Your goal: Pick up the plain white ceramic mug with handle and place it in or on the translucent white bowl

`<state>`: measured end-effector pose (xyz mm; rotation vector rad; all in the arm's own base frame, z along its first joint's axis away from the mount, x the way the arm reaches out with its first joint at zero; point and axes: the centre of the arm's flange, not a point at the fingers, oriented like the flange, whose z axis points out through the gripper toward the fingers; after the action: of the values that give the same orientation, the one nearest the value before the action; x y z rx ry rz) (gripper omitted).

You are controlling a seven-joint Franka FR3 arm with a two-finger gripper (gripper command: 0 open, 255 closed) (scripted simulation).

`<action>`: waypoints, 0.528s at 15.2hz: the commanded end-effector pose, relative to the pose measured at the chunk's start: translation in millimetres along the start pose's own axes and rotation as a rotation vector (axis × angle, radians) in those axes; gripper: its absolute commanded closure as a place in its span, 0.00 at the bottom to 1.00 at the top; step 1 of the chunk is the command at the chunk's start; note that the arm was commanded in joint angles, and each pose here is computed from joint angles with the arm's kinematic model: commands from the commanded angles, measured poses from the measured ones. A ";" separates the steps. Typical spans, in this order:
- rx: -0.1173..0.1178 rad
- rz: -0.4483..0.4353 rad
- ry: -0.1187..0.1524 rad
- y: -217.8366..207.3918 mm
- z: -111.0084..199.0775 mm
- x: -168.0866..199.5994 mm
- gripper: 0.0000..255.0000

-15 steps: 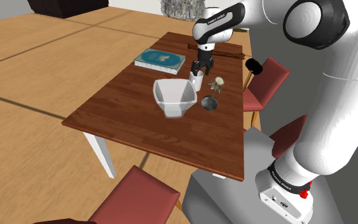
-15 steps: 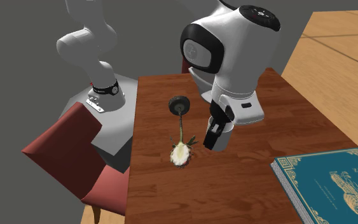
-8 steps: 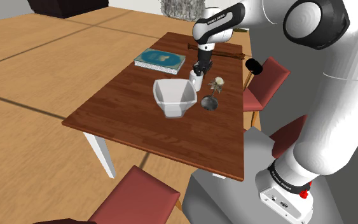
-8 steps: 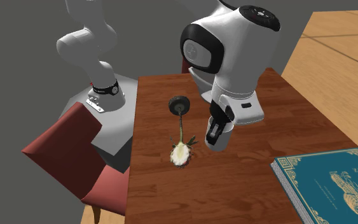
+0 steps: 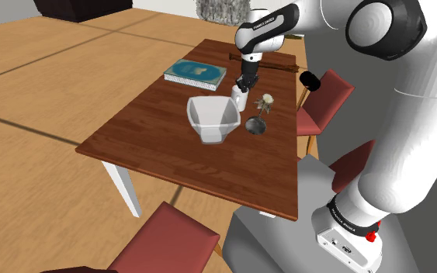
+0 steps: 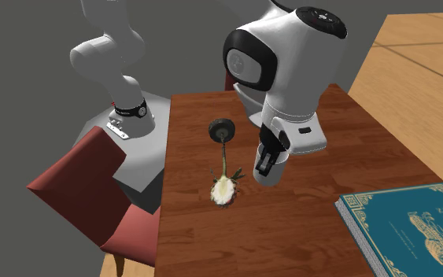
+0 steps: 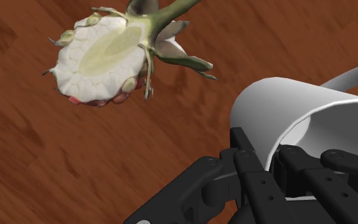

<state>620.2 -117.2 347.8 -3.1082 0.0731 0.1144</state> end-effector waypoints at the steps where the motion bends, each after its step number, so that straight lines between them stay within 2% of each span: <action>1: 0.000 0.000 0.000 -0.2 -5.2 -0.4 1.00; 8: 0.000 0.000 0.000 -1.3 -42.0 -3.1 1.00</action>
<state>620.7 -117.2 384.1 -3.1081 0.0730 0.1140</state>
